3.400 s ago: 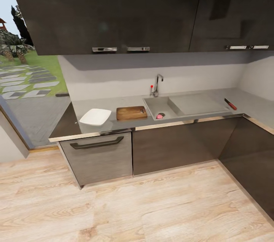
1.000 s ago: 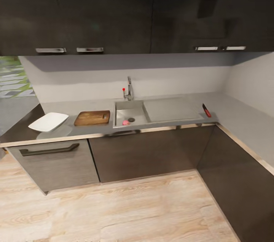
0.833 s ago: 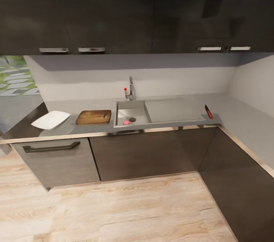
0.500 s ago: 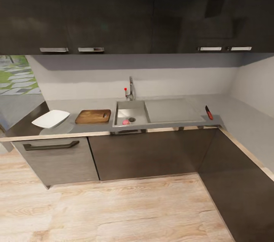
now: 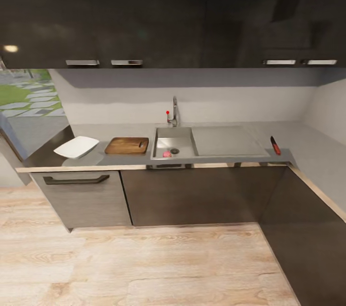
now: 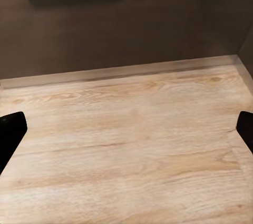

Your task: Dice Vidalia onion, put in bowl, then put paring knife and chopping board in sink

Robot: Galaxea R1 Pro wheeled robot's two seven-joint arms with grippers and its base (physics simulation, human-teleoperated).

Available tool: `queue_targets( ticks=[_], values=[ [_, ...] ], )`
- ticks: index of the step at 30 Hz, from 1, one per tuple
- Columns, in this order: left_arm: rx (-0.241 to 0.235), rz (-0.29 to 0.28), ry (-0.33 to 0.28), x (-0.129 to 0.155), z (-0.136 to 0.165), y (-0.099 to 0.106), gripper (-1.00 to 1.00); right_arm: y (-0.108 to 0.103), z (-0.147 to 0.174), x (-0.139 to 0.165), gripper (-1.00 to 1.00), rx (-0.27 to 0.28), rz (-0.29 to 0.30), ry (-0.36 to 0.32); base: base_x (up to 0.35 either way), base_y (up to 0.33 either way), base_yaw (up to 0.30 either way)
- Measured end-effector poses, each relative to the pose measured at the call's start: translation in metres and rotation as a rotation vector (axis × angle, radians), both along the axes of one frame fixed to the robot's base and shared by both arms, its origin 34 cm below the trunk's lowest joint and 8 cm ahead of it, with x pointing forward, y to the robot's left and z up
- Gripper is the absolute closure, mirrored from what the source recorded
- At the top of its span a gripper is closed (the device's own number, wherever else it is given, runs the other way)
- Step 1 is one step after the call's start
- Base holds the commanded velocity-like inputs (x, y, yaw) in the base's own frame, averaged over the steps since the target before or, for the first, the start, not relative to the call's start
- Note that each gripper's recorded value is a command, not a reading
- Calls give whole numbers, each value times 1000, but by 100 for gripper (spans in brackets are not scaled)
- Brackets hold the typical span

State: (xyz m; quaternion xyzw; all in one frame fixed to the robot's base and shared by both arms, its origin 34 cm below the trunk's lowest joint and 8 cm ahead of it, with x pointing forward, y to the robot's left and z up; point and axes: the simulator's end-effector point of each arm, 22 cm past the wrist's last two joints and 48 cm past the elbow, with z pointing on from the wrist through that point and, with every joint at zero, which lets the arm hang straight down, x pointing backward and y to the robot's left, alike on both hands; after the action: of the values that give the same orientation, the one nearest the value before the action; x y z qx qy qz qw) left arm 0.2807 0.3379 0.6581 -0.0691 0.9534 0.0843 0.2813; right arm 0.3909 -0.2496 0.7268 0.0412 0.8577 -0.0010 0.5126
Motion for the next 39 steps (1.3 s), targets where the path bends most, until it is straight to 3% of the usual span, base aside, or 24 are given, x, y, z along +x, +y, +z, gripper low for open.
queue_targets(
  ticks=[31, 33, 36, 39],
  values=[
    [-5, 5, 20, -8, -3, -3, -100, -10, 0, 0, -100, -10, -16, 2, 0, 0, 5],
    [-34, 7, -3, 17, 1, -26, -100, -26, 0, -1, -100, -21, -55, 2, 0, 0, 0],
    [-79, 6, 42, 44, 5, -54, -100, -38, 0, -3, -100, -27, -95, 4, 0, 0, 0],
    [-104, -12, 82, 75, 19, -68, -100, -43, 0, -3, -100, -29, -109, 5, 0, 0, 0]
  ],
)
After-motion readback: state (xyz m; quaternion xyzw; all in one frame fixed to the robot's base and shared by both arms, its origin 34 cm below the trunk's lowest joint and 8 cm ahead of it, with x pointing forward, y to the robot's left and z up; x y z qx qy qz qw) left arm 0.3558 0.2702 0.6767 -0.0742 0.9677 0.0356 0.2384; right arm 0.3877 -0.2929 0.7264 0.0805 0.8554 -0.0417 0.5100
